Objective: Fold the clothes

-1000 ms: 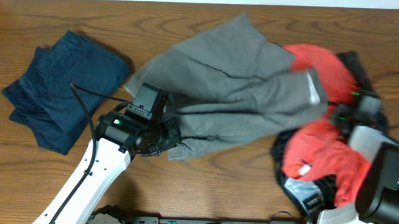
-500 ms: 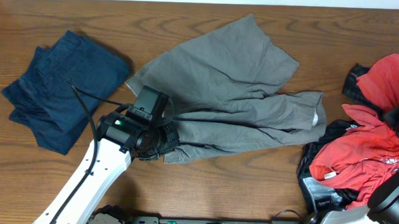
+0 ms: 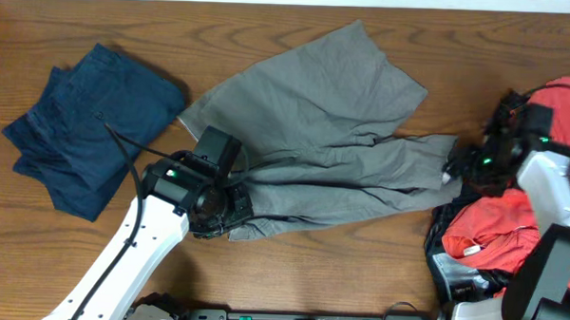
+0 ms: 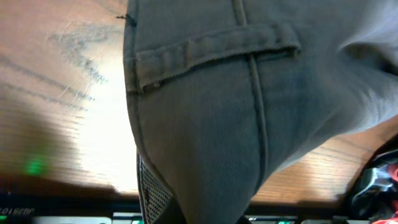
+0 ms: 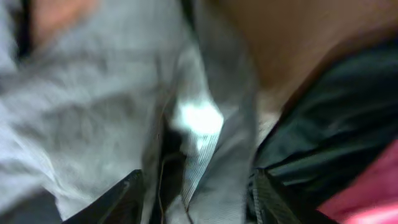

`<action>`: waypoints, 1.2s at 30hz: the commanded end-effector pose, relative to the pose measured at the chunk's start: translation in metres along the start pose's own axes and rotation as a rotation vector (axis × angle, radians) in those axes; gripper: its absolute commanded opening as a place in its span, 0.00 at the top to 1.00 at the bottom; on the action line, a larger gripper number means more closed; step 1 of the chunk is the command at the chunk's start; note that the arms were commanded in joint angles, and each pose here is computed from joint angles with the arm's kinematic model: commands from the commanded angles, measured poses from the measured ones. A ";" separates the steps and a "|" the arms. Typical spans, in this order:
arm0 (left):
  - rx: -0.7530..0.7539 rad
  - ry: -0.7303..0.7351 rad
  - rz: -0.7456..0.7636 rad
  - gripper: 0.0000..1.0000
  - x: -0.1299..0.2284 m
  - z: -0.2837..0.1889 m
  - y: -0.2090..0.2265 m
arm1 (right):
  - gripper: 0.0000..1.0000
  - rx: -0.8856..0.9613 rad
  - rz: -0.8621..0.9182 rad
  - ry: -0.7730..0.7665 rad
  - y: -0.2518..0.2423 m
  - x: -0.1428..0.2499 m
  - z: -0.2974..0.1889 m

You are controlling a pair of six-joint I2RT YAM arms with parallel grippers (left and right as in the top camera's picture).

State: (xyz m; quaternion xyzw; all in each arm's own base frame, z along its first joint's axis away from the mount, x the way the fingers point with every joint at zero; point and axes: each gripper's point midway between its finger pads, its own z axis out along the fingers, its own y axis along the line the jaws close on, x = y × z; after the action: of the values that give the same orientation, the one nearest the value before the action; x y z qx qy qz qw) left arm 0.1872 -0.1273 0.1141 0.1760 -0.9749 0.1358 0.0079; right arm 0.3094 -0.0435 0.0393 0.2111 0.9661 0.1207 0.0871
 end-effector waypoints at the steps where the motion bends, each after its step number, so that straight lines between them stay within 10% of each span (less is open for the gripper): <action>1: -0.049 0.030 -0.002 0.92 0.006 0.012 0.014 | 0.43 0.026 -0.026 0.050 -0.002 0.019 0.014; 7: -0.073 0.054 -0.010 0.91 0.012 0.031 0.027 | 0.48 0.067 -0.019 0.054 -0.013 0.031 0.029; 11: -0.089 0.070 -0.015 0.91 0.017 0.037 0.033 | 0.99 0.054 0.014 -0.009 -0.012 0.020 0.034; 24: -0.063 0.177 0.108 0.91 0.051 0.023 0.037 | 0.99 0.045 0.078 -0.200 -0.002 -0.016 -0.083; 36: 0.157 -0.029 0.232 0.94 0.068 -0.026 0.024 | 0.99 0.147 0.147 -0.439 -0.029 0.000 -0.181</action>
State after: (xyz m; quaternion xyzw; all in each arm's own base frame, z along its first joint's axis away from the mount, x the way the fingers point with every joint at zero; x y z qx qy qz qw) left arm 0.1133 -0.1246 0.1251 0.0777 -0.9783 0.1920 0.0085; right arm 0.2603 -0.0872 0.1865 0.2932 0.9263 0.0383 0.2334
